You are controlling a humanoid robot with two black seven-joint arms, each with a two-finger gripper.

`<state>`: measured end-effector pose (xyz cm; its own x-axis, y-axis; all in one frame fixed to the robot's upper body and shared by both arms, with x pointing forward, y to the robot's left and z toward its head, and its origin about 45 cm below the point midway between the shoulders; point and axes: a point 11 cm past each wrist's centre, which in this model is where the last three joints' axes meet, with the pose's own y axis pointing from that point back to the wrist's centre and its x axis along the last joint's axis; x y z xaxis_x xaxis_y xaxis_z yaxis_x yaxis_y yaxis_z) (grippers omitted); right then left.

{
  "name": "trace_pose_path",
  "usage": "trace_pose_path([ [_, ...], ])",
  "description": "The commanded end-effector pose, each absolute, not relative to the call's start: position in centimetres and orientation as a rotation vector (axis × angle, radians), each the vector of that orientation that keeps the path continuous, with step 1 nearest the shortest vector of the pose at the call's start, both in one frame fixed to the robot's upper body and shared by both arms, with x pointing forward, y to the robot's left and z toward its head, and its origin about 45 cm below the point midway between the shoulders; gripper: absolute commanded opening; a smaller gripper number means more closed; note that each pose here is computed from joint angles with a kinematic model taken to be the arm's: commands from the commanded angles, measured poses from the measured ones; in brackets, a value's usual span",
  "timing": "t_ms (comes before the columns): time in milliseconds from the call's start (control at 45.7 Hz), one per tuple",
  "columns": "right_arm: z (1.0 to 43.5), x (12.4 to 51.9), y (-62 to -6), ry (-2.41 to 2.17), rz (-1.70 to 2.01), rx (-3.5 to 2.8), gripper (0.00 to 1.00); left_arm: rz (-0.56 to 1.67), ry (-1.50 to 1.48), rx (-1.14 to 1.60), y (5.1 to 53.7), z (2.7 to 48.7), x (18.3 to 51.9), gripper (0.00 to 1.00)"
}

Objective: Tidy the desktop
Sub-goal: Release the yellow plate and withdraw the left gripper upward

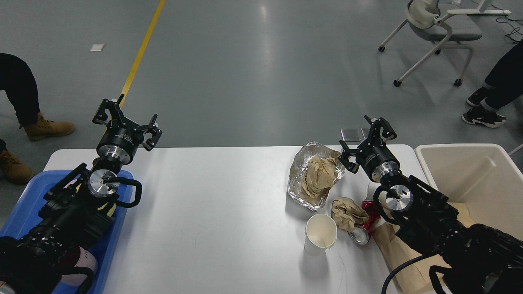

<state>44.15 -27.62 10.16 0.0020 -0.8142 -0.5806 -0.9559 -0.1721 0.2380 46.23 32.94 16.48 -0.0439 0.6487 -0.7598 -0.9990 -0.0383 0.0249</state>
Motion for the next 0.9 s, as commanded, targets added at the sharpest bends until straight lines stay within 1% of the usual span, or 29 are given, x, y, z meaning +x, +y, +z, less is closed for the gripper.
trace_pose_path([
  [0,10.2,44.1,-27.6,1.858,0.918,-2.049,1.0,1.514,0.685,-0.665,31.7,15.3,45.6,0.96],
  [481,10.2,44.1,-27.6,1.858,0.918,-2.049,1.0,1.508,0.682,-0.669,31.2,15.1,45.5,0.96],
  [766,10.2,44.1,-27.6,1.858,0.918,-2.049,1.0,1.517,0.678,-0.675,31.7,15.2,45.5,0.96],
  [875,10.2,44.1,-27.6,1.858,0.918,-2.049,1.0,1.53,0.682,-0.67,32.3,14.5,44.9,0.96],
])
